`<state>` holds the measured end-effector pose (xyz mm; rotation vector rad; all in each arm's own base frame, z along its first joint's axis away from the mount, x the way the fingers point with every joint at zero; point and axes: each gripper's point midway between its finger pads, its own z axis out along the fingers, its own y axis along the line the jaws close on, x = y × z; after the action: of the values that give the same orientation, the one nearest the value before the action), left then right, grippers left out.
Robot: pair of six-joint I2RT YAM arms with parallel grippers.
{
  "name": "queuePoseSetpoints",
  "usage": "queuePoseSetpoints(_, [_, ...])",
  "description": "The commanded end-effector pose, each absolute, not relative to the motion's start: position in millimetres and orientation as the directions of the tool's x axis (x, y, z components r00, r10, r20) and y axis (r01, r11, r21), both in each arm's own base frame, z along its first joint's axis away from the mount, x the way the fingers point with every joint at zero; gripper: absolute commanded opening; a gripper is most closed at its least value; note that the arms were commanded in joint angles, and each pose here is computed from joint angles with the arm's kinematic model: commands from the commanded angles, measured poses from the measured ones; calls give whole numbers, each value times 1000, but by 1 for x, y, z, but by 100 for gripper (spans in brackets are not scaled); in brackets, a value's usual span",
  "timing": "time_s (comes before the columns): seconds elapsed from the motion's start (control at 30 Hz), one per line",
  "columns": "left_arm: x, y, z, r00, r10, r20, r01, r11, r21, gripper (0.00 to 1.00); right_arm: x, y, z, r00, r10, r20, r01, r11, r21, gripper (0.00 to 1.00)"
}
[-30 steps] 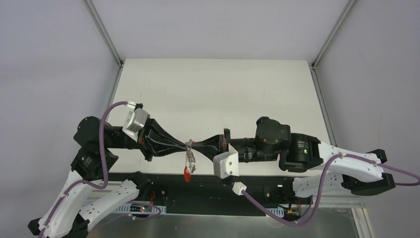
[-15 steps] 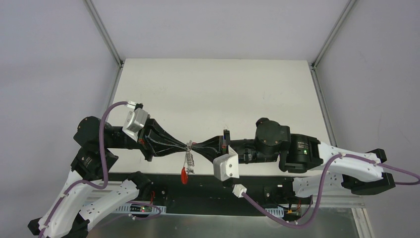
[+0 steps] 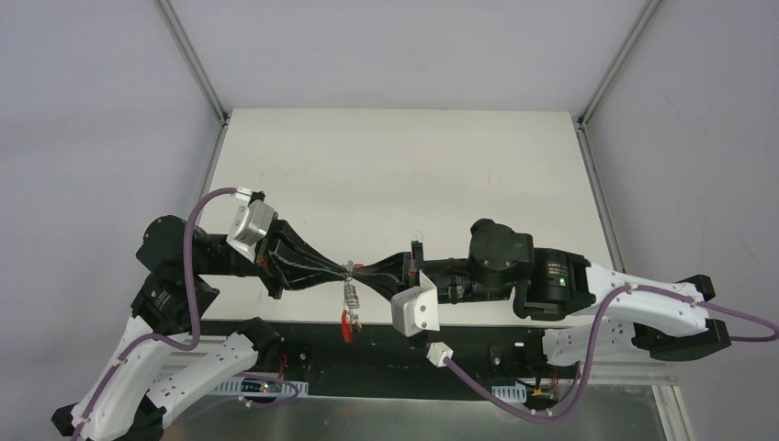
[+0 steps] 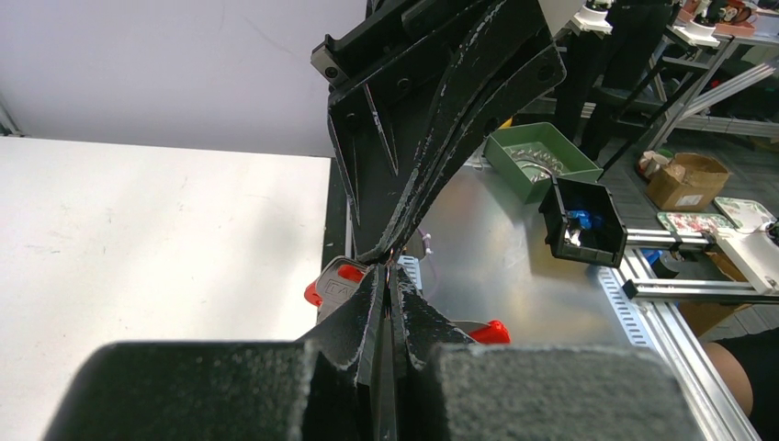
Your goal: Put the keys on the keyring
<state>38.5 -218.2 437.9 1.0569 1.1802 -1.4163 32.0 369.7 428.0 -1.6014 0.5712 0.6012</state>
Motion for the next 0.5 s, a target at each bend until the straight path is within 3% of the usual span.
queuePoseSetpoints(0.0, [38,-217,451,-107,-191,-976,994,-45,-100,0,24,372,458,751,64,-657,-654,-69,-754,0])
queuePoseSetpoints(0.47, [44,-214,452,-89,-203,-975,996,7,-92,0,18,373,454,748,67,-661,-655,-91,-750,0])
